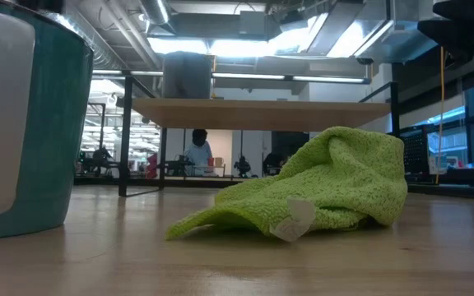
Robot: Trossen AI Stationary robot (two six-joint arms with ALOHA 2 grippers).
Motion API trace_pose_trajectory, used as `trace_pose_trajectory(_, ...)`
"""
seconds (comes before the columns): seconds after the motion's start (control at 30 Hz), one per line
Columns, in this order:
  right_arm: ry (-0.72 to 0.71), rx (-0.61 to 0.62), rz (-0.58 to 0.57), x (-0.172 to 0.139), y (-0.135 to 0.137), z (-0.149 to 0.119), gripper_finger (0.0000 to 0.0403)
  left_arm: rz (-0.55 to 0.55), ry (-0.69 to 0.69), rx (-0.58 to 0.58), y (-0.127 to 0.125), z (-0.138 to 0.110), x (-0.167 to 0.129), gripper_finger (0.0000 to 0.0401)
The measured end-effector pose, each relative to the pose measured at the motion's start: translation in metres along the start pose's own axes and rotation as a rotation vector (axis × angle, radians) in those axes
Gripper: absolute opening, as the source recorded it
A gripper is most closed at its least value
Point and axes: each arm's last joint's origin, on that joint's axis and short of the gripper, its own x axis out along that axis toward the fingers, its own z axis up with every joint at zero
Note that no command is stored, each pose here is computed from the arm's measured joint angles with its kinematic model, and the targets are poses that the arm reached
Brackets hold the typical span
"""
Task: Stack small to large cups/mugs on shelf
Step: Put the light blue mug on the shelf
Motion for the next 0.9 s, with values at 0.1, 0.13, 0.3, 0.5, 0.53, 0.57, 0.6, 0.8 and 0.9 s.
trace_pose_trajectory(0.1, 0.0, 0.0, 0.0, 0.0, 0.0, 0.0, 0.0181, -0.035, -0.013, -0.01, -0.023, -0.008, 0.019, 0.0088)
trace_pose_trajectory(0.13, 0.0, 0.0, 0.0, 0.0, 0.0, 0.0, 0.0181, -0.063, -0.03, -0.016, -0.031, -0.011, 0.022, 0.0092)
trace_pose_trajectory(0.3, 0.0, 0.0, 0.0, 0.0, 0.0, 0.0, 0.0181, -0.129, -0.148, -0.122, -0.054, -0.017, 0.028, 0.0104)
trace_pose_trajectory(0.5, 0.0, 0.0, 0.0, 0.0, 0.0, 0.0, 0.0181, -0.097, -0.159, -0.263, -0.07, -0.026, 0.043, 0.0105)
trace_pose_trajectory(0.53, 0.0, 0.0, 0.0, 0.0, 0.0, 0.0, 0.0181, -0.094, -0.154, -0.268, -0.075, -0.027, 0.048, 0.0106)
trace_pose_trajectory(0.57, 0.0, 0.0, 0.0, 0.0, 0.0, 0.0, 0.0181, -0.087, -0.15, -0.268, -0.08, -0.028, 0.053, 0.0106)
trace_pose_trajectory(0.6, 0.0, 0.0, 0.0, 0.0, 0.0, 0.0, 0.0181, -0.081, -0.146, -0.27, -0.085, -0.028, 0.058, 0.0106)
trace_pose_trajectory(0.8, 0.0, 0.0, 0.0, 0.0, 0.0, 0.0, 0.0181, -0.002, -0.134, -0.305, -0.101, -0.024, 0.088, 0.0106)
trace_pose_trajectory(0.9, 0.0, 0.0, 0.0, 0.0, 0.0, 0.0, 0.0181, -0.011, -0.148, -0.331, -0.107, -0.02, 0.095, 0.0106)
